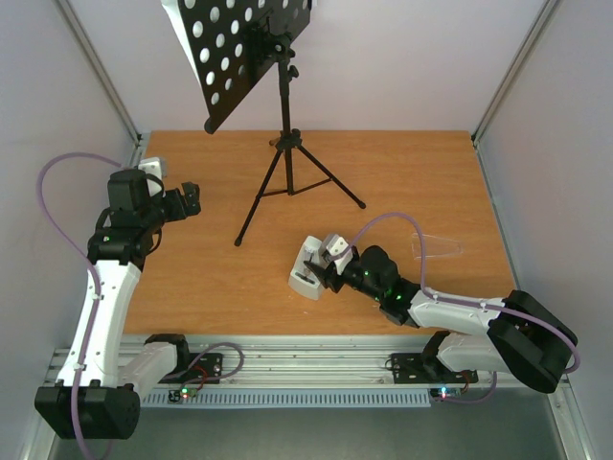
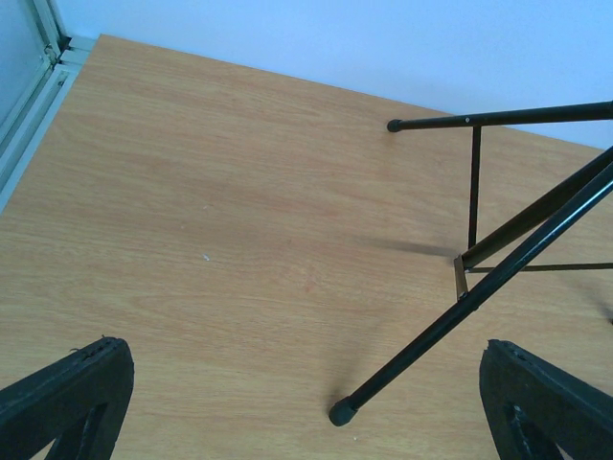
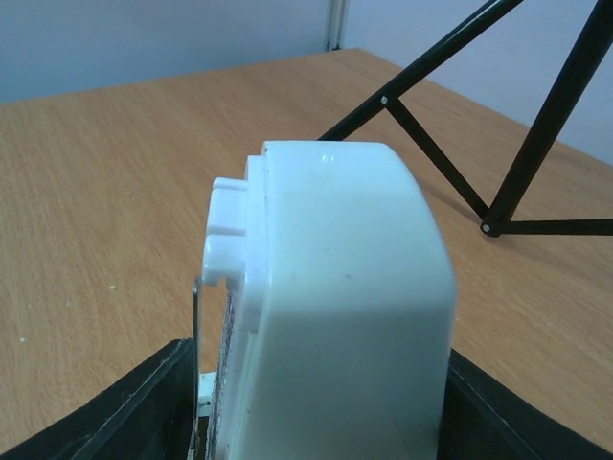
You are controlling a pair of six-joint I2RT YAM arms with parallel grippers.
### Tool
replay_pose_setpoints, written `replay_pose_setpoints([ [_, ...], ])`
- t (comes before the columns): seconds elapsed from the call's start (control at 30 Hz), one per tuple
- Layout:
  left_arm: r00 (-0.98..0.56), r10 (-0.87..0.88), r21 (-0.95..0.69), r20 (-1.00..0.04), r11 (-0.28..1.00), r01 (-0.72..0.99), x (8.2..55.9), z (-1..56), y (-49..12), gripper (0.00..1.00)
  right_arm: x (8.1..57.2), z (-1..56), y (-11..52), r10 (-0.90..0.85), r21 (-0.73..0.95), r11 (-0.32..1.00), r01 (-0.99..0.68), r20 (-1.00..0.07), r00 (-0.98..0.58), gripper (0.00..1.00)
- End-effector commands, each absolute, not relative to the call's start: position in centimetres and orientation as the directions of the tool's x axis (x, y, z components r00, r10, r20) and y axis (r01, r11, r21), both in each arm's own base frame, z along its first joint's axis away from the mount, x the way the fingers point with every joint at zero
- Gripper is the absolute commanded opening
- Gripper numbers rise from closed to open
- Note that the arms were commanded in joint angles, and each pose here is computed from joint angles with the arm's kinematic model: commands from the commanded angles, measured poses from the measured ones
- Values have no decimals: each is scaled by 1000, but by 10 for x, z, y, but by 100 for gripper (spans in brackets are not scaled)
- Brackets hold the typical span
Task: Pack up the instrument practice props
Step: Hook the pendulum onto the metronome.
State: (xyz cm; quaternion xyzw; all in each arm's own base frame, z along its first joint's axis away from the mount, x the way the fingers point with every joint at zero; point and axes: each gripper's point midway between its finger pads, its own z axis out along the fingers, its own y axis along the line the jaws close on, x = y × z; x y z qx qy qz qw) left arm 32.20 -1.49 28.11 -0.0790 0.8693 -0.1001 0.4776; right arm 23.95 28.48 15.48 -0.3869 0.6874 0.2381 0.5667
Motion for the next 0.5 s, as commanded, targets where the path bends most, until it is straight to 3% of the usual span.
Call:
replay_pose_setpoints([
  [0.0, -511, -235, -263, -827, 965, -17, 326, 289, -19, 99, 244, 162, 287, -252, -99, 602, -792, -965, -71, 63],
  [0.47, -508, -236, -269, -828, 963, -10, 326, 291, -20, 99, 248, 158, 290, -269, -99, 607, -788, -959, -87, 64],
])
